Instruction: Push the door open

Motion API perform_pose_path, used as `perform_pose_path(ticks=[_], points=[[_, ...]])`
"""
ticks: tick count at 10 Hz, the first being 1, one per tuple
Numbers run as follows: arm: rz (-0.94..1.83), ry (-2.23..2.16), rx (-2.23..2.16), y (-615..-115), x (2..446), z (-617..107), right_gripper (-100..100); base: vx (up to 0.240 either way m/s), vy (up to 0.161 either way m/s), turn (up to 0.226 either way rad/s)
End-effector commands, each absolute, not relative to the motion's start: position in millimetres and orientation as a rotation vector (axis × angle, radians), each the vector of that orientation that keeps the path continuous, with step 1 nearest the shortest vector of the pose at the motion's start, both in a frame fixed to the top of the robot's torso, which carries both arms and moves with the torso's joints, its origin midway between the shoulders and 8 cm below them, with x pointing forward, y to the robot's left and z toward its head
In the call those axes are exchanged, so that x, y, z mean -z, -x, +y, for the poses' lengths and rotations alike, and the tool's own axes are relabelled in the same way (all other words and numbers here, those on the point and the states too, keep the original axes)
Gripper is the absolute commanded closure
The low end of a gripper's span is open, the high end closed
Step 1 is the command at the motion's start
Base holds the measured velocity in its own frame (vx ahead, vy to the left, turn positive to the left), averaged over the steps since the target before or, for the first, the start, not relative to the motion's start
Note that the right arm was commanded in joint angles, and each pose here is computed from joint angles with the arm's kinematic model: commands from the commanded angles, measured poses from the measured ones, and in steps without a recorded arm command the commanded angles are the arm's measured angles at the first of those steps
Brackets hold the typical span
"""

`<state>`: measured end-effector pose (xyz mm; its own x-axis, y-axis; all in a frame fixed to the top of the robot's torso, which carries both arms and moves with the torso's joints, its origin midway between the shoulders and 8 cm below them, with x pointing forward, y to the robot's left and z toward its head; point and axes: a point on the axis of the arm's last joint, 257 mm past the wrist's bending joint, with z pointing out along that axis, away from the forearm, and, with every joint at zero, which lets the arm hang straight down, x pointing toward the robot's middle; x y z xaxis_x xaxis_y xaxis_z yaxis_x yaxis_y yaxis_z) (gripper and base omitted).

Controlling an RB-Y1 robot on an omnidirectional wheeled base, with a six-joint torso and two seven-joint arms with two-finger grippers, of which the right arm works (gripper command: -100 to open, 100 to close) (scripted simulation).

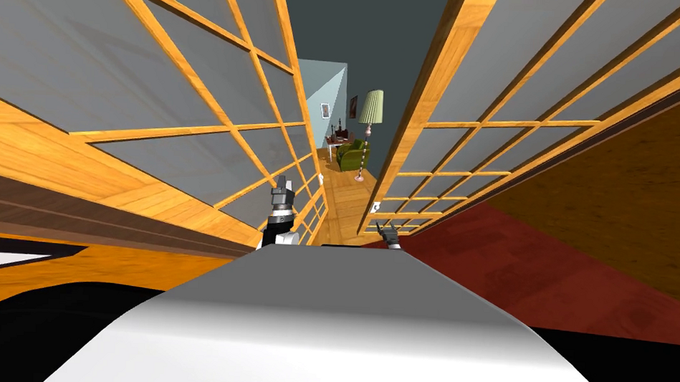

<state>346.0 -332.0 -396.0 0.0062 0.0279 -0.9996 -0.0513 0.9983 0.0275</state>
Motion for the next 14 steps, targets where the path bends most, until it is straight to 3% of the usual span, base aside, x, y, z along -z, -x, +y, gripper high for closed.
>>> perform_pose_path(ticks=[1, 7, 8, 14], points=[[1.565, 0.025, -0.060, -353, 397, -325, -100, 0.187, -0.031, -0.023], [1.563, 0.032, -0.070, -374, 397, -295, -100, 0.179, -0.043, -0.020], [1.563, 0.032, -0.070, -374, 397, -295, 100, -0.011, 0.003, 0.003], [1.570, 0.001, -0.099, -373, 399, -294, 100, -0.010, 0.004, -0.002]])
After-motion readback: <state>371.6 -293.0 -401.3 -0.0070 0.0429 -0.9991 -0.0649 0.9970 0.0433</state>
